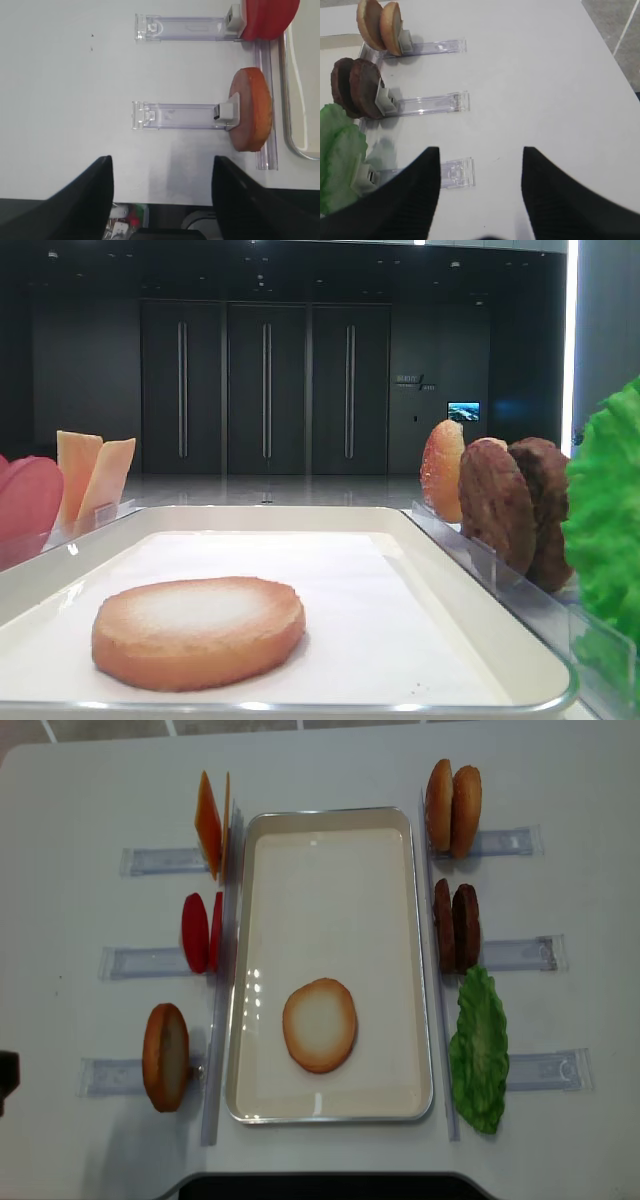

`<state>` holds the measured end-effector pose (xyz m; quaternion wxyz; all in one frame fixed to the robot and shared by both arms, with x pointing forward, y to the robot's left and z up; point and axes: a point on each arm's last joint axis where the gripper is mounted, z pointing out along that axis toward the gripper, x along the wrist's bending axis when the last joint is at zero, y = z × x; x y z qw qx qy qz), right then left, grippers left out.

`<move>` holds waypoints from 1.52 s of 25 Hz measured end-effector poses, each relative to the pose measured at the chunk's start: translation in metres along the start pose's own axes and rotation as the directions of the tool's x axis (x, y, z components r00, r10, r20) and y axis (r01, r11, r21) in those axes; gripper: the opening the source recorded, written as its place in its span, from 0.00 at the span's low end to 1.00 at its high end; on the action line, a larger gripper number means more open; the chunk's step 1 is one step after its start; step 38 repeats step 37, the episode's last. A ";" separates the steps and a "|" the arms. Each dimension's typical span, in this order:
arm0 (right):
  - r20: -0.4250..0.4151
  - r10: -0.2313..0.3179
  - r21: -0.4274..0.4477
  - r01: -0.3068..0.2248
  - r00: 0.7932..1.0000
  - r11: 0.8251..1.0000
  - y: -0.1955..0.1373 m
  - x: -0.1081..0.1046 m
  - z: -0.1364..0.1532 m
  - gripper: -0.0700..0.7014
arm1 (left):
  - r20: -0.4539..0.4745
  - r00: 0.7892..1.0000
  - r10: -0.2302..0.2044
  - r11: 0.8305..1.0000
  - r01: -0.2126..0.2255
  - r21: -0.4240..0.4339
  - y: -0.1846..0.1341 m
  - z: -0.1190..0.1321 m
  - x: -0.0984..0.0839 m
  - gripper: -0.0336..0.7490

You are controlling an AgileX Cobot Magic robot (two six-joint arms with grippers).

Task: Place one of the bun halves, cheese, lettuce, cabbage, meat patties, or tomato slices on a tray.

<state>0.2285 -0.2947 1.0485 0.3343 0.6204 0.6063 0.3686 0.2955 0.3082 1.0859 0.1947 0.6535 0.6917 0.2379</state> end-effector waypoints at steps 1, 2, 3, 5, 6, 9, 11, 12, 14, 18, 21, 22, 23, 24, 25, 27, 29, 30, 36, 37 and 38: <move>0.000 0.000 0.000 0.000 1.000 1.000 0.000 0.000 0.000 0.55 | 0.001 1.000 -0.002 1.000 0.002 -0.027 -0.009 -0.002 0.000 0.65; 0.000 0.000 0.000 0.000 1.000 1.000 0.000 0.000 0.000 0.55 | 0.002 1.000 -0.004 0.998 0.004 -0.055 -0.016 -0.005 0.001 0.65; 0.000 0.000 0.000 0.000 1.000 1.000 0.000 0.000 0.000 0.55 | 0.003 1.000 -0.005 0.997 0.006 -0.072 -0.022 -0.005 0.001 0.65; 0.000 0.000 0.000 0.000 1.000 1.000 0.000 0.000 0.000 0.55 | 0.005 1.000 -0.008 0.993 0.009 -0.121 -0.035 -0.005 0.002 0.65; 0.000 0.000 0.000 0.000 1.000 1.000 0.000 0.000 0.000 0.55 | 0.007 1.000 -0.009 0.989 0.010 -0.147 -0.038 -0.006 0.002 0.65; 0.000 0.000 0.000 0.000 1.000 1.000 0.000 0.000 0.000 0.55 | 0.017 1.000 -0.013 0.972 0.016 -0.233 -0.049 -0.006 0.002 0.64; 0.000 0.000 0.000 0.000 1.000 1.000 0.000 0.000 0.000 0.55 | 0.037 0.999 -0.015 0.964 0.025 -0.265 -0.055 -0.003 0.000 0.63; 0.000 0.000 0.000 0.000 1.000 1.000 0.000 0.000 0.000 0.55 | 0.046 0.999 -0.016 0.961 0.028 -0.275 -0.058 -0.001 -0.001 0.62; 0.000 0.000 0.000 0.000 1.000 1.000 0.000 0.000 0.000 0.55 | 0.056 0.998 -0.017 0.957 0.033 -0.289 -0.063 0.004 -0.002 0.59; 0.000 0.000 0.000 0.000 1.000 1.000 0.000 0.000 0.000 0.55 | 0.064 0.998 -0.009 0.944 0.030 -0.328 -0.069 0.005 -0.002 0.54; 0.000 0.000 0.000 0.000 1.000 1.000 0.000 0.000 0.000 0.55 | 0.065 0.998 -0.008 0.931 0.032 -0.364 -0.073 0.002 -0.002 0.53; 0.000 0.000 0.000 0.000 1.000 1.000 0.000 0.000 0.000 0.55 | 0.066 0.998 -0.008 0.925 0.032 -0.378 -0.074 0.001 -0.002 0.53; 0.000 0.000 0.000 0.000 1.000 1.000 0.000 0.000 0.000 0.55 | 0.066 0.998 -0.008 0.920 0.033 -0.391 -0.076 -0.001 -0.002 0.53; 0.000 0.000 0.000 0.000 1.000 1.000 0.000 0.000 0.000 0.55 | 0.067 0.998 -0.008 0.917 0.034 -0.398 -0.077 -0.001 -0.001 0.53; 0.000 0.000 0.000 0.000 1.000 1.000 0.000 0.000 0.000 0.55 | 0.068 0.998 -0.008 0.915 0.035 -0.401 -0.078 -0.001 -0.001 0.53; 0.000 0.000 0.000 0.000 1.000 1.000 0.000 0.000 0.000 0.55 | 0.068 0.998 -0.007 0.915 0.033 -0.401 -0.078 -0.001 -0.002 0.53; 0.000 0.000 0.000 0.000 1.000 1.000 0.000 0.000 0.000 0.55 | 0.069 0.998 -0.006 0.915 0.034 -0.401 -0.078 -0.001 -0.002 0.52; 0.000 0.000 0.000 0.000 1.000 1.000 0.000 0.000 0.000 0.55 | 0.069 0.998 -0.006 0.915 0.034 -0.401 -0.078 -0.001 -0.002 0.52; 0.000 0.000 0.000 0.000 1.000 1.000 0.000 0.000 0.000 0.55 | 0.069 0.998 -0.006 0.915 0.033 -0.401 -0.078 -0.001 -0.002 0.50; 0.000 0.000 0.000 0.000 1.000 1.000 0.000 0.000 0.000 0.55 | 0.069 0.998 -0.006 0.915 0.033 -0.401 -0.078 -0.001 -0.002 0.50; 0.000 0.000 0.000 0.000 1.000 1.000 0.000 0.000 0.000 0.55 | 0.069 0.998 -0.006 0.915 0.033 -0.401 -0.078 -0.001 -0.002 0.50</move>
